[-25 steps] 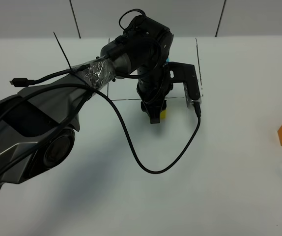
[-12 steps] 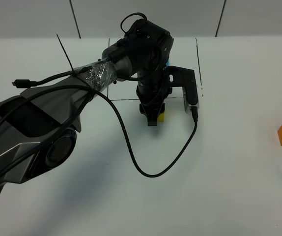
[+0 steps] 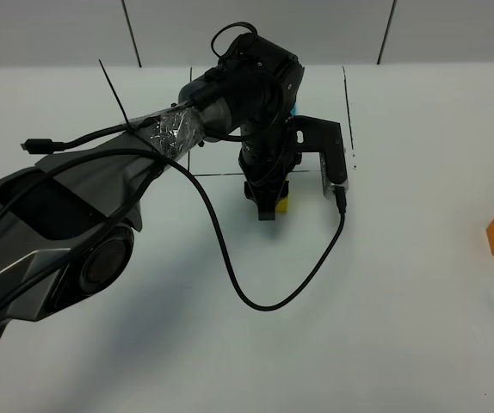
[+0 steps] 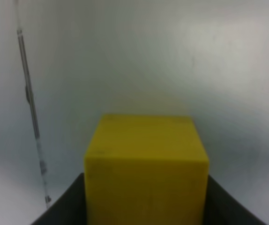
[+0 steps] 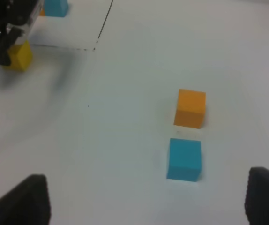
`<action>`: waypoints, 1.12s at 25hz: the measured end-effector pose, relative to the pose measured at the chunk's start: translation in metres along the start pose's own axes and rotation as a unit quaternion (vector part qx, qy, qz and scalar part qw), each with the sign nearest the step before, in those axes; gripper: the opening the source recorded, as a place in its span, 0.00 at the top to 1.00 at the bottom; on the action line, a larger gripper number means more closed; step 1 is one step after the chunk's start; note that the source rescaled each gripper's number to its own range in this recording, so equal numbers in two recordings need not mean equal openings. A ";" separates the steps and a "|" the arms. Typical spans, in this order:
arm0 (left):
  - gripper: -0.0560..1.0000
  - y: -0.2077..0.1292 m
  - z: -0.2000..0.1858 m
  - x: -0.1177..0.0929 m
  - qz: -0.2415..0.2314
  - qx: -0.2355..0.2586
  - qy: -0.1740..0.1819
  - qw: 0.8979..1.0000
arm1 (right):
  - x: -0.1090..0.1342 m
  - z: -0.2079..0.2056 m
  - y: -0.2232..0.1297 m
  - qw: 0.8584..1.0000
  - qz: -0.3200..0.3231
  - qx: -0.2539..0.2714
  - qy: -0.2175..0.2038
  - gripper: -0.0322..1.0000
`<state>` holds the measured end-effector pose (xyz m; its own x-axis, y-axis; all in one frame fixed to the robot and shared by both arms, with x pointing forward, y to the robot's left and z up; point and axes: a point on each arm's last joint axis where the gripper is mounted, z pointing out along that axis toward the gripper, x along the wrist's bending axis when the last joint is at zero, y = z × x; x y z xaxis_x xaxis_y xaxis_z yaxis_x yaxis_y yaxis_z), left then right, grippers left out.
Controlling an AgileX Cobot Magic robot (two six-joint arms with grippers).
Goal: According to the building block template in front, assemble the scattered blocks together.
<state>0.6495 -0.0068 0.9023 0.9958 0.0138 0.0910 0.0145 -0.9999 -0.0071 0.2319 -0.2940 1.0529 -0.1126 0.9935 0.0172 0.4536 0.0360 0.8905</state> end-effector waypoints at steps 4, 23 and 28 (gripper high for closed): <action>0.86 0.000 -0.007 0.001 -0.020 -0.004 0.005 1.000 | 0.000 0.000 0.000 1.000 0.000 0.000 0.000 0.26; 0.00 -0.105 -0.171 -0.004 -0.341 -0.060 0.097 0.933 | 0.000 0.000 0.000 1.000 0.000 0.000 0.000 0.26; 0.00 -0.248 -0.190 -0.050 -0.522 -0.025 0.059 0.850 | 0.000 0.000 0.000 1.000 0.000 0.000 0.000 0.26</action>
<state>0.5789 0.2389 1.0888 0.4257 0.8968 0.1207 0.8788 -0.4415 0.1809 0.2319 -0.2940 1.0529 -0.1126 0.9935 0.0172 0.4536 0.0360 0.8905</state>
